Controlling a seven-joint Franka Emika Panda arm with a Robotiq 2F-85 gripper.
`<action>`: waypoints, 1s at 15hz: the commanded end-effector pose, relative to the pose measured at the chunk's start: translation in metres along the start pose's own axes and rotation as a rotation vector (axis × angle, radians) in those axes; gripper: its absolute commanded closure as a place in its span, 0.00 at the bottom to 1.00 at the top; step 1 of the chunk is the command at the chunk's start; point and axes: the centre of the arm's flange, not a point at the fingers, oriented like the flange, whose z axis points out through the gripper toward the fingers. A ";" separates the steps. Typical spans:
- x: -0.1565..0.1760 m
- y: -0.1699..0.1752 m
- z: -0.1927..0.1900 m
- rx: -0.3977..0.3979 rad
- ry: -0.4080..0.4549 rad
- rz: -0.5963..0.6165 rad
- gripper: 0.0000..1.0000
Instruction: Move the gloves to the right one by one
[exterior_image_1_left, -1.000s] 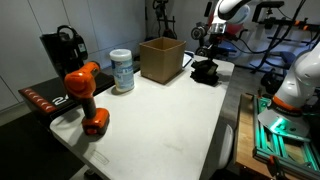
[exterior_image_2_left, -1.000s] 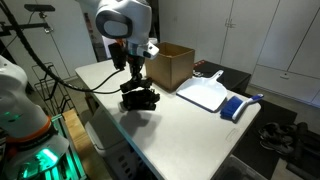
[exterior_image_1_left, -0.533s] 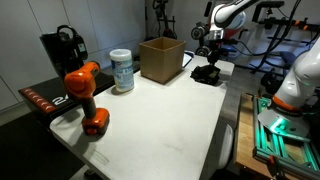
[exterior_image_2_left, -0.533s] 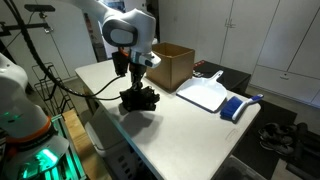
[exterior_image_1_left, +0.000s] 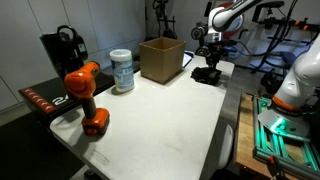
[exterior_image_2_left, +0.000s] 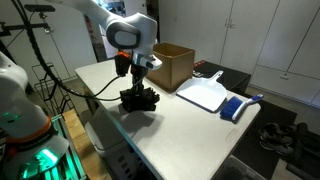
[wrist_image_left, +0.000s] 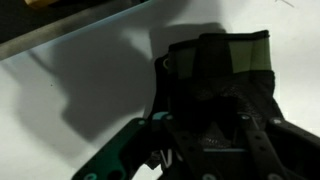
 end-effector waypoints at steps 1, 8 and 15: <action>-0.021 -0.012 -0.033 -0.101 0.049 -0.002 0.25; -0.076 -0.048 -0.122 -0.278 0.209 -0.051 0.00; -0.130 -0.089 -0.204 -0.074 0.314 0.030 0.00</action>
